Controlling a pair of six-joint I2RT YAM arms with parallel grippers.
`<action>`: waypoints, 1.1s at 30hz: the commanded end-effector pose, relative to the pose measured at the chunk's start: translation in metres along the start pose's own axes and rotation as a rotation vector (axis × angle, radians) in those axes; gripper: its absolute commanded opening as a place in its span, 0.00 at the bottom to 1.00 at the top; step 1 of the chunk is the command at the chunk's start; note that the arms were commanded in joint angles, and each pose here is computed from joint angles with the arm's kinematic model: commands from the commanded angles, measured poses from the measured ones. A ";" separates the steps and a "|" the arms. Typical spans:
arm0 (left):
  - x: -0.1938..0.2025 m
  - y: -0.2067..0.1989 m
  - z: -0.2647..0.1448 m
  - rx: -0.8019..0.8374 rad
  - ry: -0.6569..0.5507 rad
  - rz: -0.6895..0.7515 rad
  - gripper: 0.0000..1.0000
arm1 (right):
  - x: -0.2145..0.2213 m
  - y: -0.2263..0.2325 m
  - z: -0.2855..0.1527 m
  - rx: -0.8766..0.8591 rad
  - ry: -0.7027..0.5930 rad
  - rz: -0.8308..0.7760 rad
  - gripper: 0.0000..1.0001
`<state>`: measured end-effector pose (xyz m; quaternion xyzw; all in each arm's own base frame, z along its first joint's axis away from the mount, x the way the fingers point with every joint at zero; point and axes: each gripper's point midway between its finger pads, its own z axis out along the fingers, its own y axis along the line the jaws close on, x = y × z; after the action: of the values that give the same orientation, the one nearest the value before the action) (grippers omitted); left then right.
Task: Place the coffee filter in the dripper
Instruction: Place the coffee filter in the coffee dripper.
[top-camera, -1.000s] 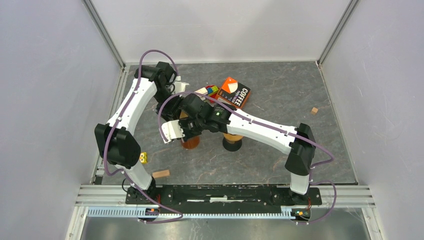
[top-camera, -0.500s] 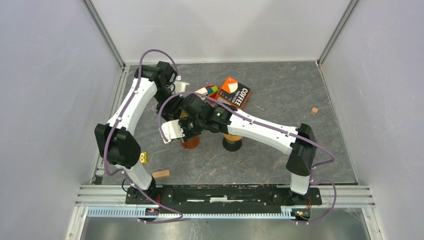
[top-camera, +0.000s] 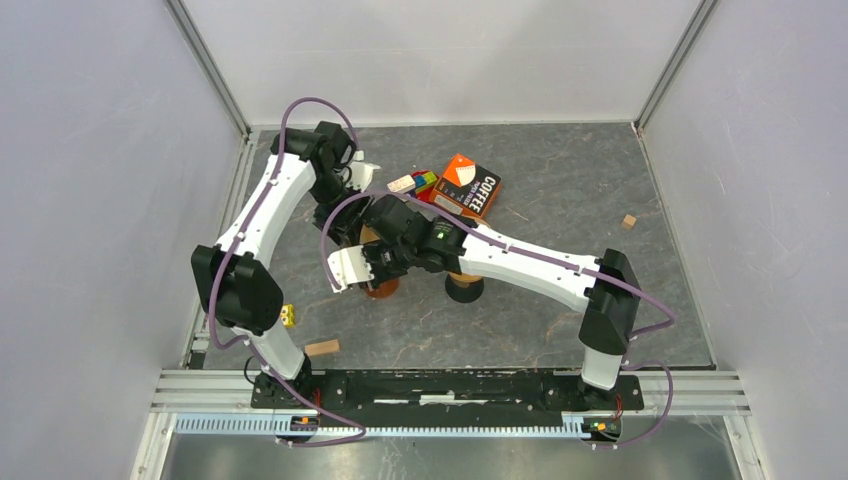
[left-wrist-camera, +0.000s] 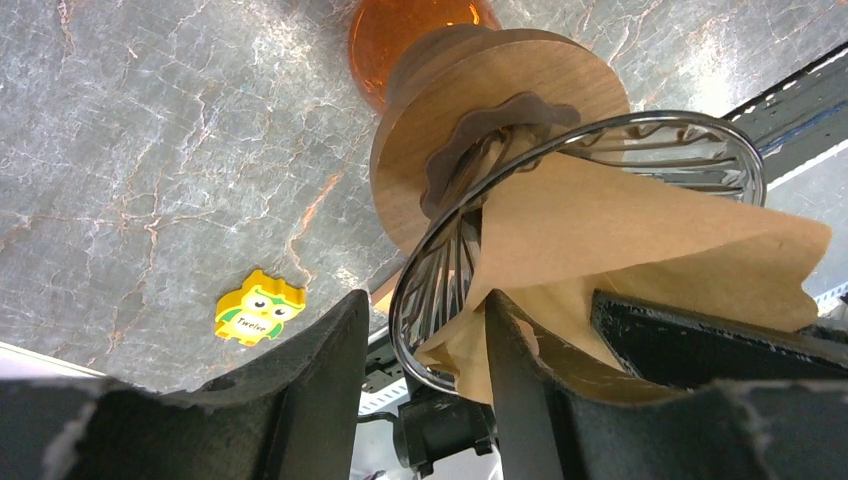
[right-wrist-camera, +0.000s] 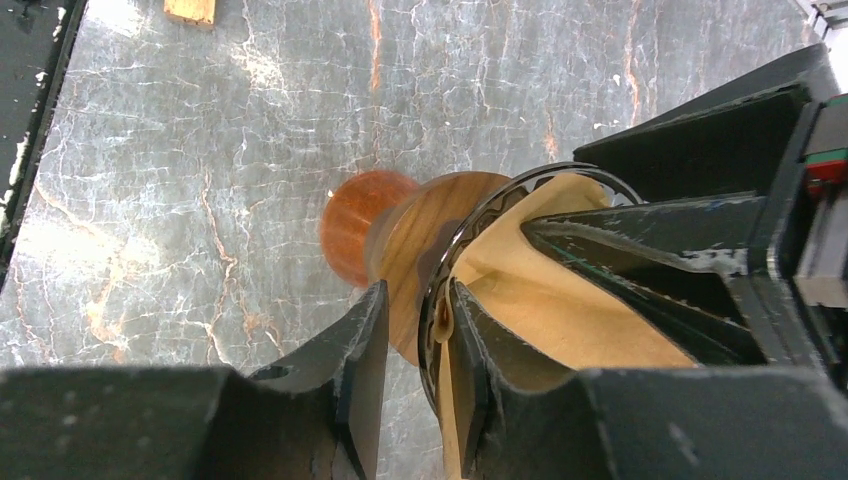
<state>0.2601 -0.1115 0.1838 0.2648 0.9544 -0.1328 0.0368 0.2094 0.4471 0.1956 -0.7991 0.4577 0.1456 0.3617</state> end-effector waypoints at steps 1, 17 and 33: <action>-0.008 -0.001 -0.010 -0.008 -0.032 0.042 0.54 | -0.007 0.002 -0.016 0.013 -0.010 0.010 0.36; -0.014 0.001 -0.022 -0.034 -0.054 0.063 0.57 | 0.000 -0.005 -0.030 0.054 0.037 -0.014 0.61; -0.033 0.010 -0.021 -0.073 -0.117 0.064 0.73 | 0.022 0.000 -0.012 0.014 0.066 -0.018 0.64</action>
<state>0.2759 -0.1082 0.2063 0.2687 0.9535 -0.1116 0.0785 0.2174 0.4211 0.1874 -0.8045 0.4725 0.1090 0.3429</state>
